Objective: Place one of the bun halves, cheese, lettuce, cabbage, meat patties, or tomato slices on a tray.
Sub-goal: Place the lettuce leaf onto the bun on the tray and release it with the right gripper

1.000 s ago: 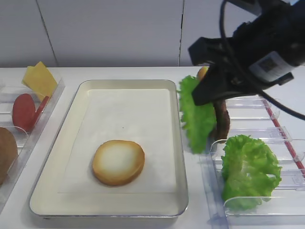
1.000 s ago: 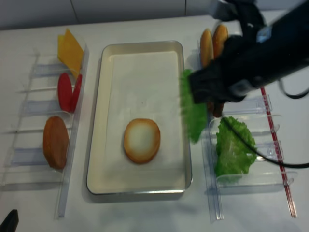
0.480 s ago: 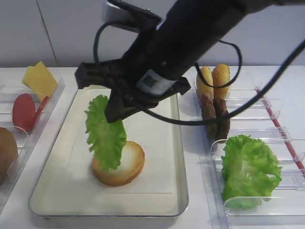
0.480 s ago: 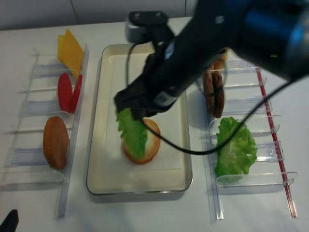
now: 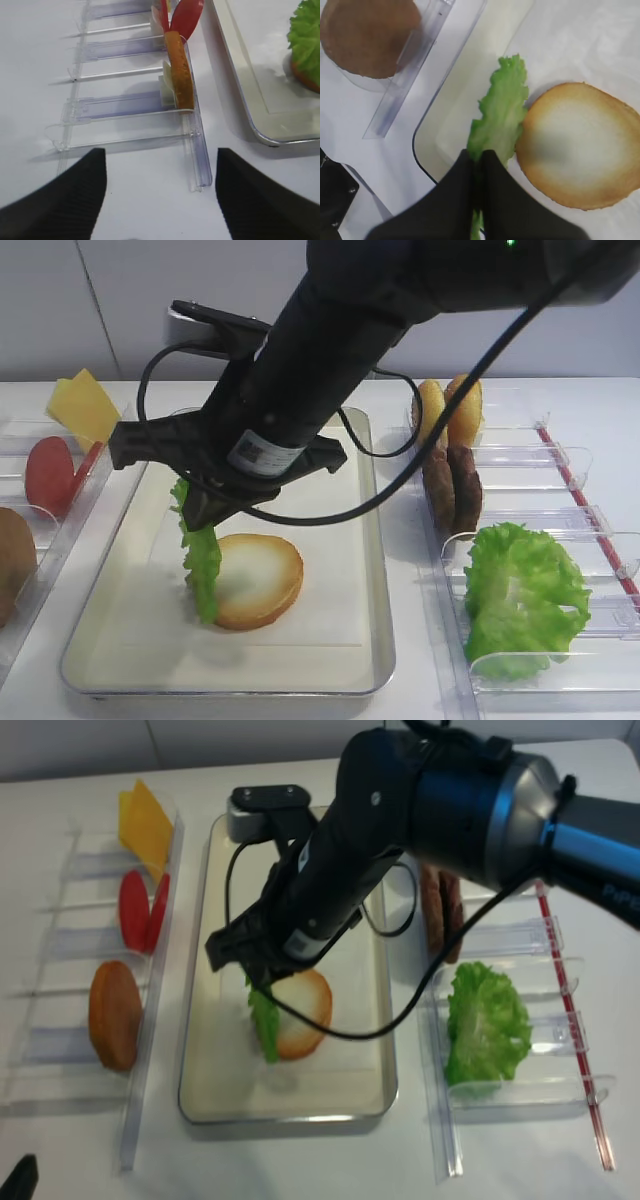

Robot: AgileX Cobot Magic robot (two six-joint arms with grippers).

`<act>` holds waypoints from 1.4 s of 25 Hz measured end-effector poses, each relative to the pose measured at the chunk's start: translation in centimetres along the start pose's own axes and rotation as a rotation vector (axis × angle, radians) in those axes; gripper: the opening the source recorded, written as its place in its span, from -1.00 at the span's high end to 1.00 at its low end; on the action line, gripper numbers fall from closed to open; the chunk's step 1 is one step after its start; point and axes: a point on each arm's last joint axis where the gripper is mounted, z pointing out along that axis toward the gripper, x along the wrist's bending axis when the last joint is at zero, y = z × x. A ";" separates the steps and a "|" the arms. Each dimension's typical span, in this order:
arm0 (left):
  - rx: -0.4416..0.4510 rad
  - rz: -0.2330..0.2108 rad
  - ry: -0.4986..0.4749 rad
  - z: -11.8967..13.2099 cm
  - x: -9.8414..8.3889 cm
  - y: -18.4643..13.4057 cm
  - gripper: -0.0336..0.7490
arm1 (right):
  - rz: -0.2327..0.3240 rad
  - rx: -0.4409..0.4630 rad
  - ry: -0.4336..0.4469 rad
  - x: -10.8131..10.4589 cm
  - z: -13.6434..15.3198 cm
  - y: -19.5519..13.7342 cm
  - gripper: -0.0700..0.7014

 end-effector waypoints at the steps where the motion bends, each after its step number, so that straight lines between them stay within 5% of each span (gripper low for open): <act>1: 0.000 0.000 0.000 0.0 0.0 0.0 -0.29 | -0.006 -0.005 0.003 0.2 0.1 0.0 0.69; 10: 0.000 0.000 0.000 0.0 0.0 0.0 -0.29 | -0.010 0.015 -0.025 -0.2 1.5 -0.1 0.69; 19: 0.000 0.000 0.000 0.0 0.0 0.0 -0.29 | -0.030 0.040 -0.224 -2.0 1.4 -0.3 0.69; 27: 0.000 0.000 0.000 0.0 0.0 0.0 -0.29 | -0.030 0.069 -0.248 -2.4 1.8 -0.5 0.69; 30: 0.000 0.000 0.000 0.0 0.0 0.0 -0.29 | -0.081 0.073 -0.245 -2.4 1.8 -0.5 0.67; 32: 0.000 0.000 0.000 0.0 0.0 0.0 -0.29 | -0.101 0.075 -0.235 -2.3 1.8 -0.5 0.55; 35: 0.000 0.000 0.000 0.0 0.0 0.0 -0.29 | -0.113 0.077 -0.230 -2.3 1.8 -0.5 0.06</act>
